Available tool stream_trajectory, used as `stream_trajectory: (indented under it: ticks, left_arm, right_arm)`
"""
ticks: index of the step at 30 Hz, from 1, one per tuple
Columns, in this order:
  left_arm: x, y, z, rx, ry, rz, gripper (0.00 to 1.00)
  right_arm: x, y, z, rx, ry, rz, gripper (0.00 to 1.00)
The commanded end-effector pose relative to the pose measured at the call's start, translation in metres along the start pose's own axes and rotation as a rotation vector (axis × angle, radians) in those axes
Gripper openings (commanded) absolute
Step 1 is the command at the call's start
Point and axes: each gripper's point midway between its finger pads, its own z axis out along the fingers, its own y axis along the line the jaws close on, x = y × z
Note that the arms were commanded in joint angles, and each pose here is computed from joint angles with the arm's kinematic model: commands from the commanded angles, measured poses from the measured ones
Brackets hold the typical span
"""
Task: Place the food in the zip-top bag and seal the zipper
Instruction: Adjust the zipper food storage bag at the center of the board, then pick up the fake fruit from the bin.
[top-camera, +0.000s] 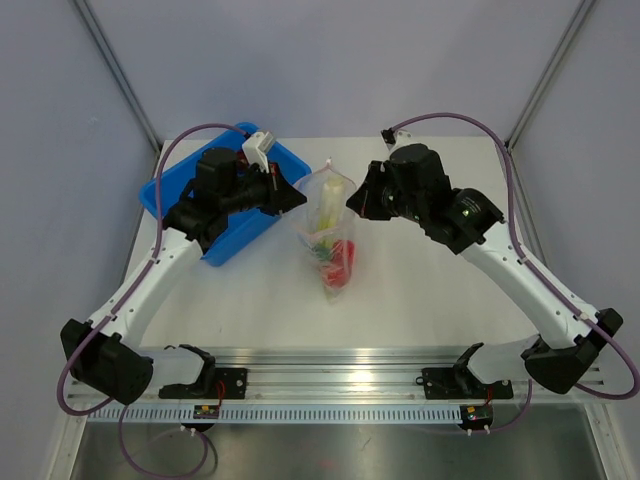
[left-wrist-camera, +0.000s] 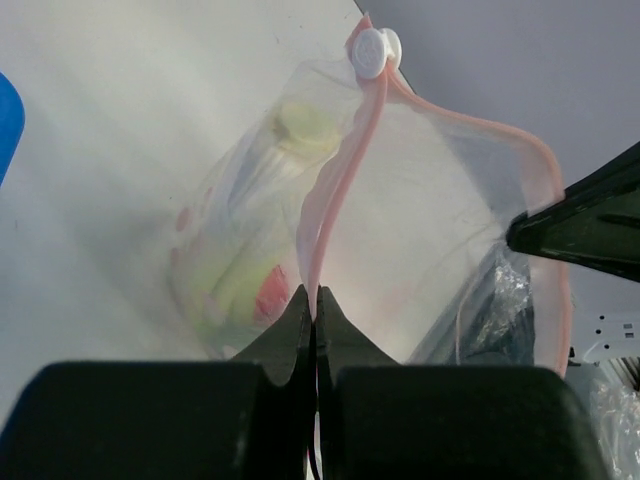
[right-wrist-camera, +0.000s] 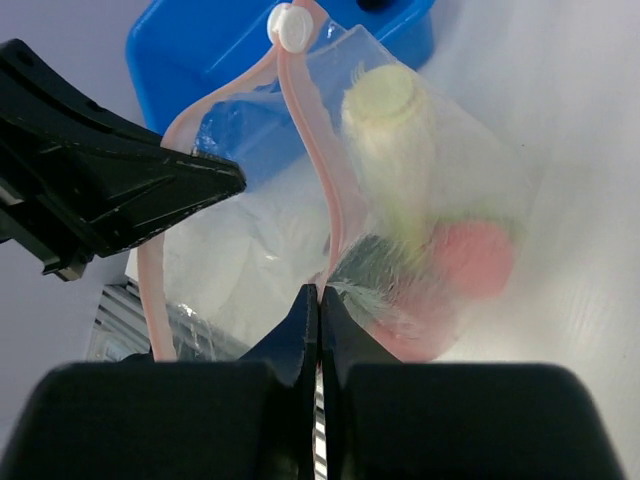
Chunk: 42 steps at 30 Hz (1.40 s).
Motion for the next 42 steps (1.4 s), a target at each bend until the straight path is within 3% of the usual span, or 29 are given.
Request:
stream_trajectory:
  ticks: [1, 2, 3, 5, 7, 8, 10, 11, 15, 22, 25, 27, 31, 38, 42]
  left_arm:
    - [-0.012, -0.002, -0.004, -0.006, -0.027, 0.085, 0.00]
    - [-0.010, -0.001, -0.003, -0.004, -0.024, 0.082, 0.03]
    - [-0.009, 0.000, -0.002, -0.001, -0.023, 0.082, 0.13]
    - [-0.009, -0.001, 0.000, 0.011, -0.020, 0.089, 0.45]
    - [-0.009, 0.001, 0.001, 0.007, -0.005, 0.098, 0.57]
    - [-0.017, 0.001, -0.001, 0.000, -0.020, 0.119, 0.70]
    - [-0.023, 0.007, -0.004, -0.039, -0.024, 0.129, 0.81]
    - [-0.033, 0.011, -0.008, -0.063, -0.048, 0.148, 0.94]
    - [-0.067, 0.040, -0.026, -0.162, -0.139, 0.104, 0.99]
    - [-0.105, 0.143, -0.055, -0.548, -0.285, -0.078, 0.99]
    - [-0.117, 0.173, -0.052, -0.638, -0.272, -0.091, 0.99]
    - [-0.104, 0.208, -0.041, -0.728, -0.183, -0.117, 0.99]
    - [-0.106, 0.263, -0.040, -0.896, -0.197, -0.211, 0.99]
    - [-0.096, 0.334, -0.014, -0.953, -0.283, -0.505, 0.99]
    - [-0.094, 0.358, 0.004, -0.929, -0.343, -0.580, 0.99]
  right_arm:
    - [-0.007, 0.009, 0.002, -0.048, -0.026, 0.028, 0.00]
    - [-0.001, 0.008, 0.010, -0.042, -0.004, 0.035, 0.00]
    - [0.003, 0.006, 0.015, -0.042, 0.006, 0.042, 0.00]
    - [0.008, 0.006, 0.020, -0.047, 0.020, 0.048, 0.00]
    - [0.008, 0.006, 0.023, -0.048, 0.016, 0.049, 0.00]
    - [0.007, 0.007, 0.022, -0.051, 0.015, 0.045, 0.00]
    - [0.004, 0.008, 0.021, -0.054, 0.008, 0.039, 0.00]
    - [0.003, 0.009, 0.020, -0.056, 0.005, 0.036, 0.00]
    - [0.001, 0.010, 0.018, -0.062, -0.003, 0.029, 0.00]
    - [-0.001, 0.011, 0.024, -0.064, -0.005, 0.018, 0.00]
    - [0.002, 0.015, 0.029, -0.078, 0.019, 0.017, 0.00]
    - [0.002, 0.018, 0.030, -0.089, 0.023, 0.019, 0.00]
    - [0.002, 0.015, 0.033, -0.074, 0.027, 0.011, 0.00]
    - [-0.003, 0.015, 0.039, -0.053, 0.027, -0.012, 0.00]
    - [-0.002, 0.015, 0.042, -0.052, 0.036, -0.018, 0.00]
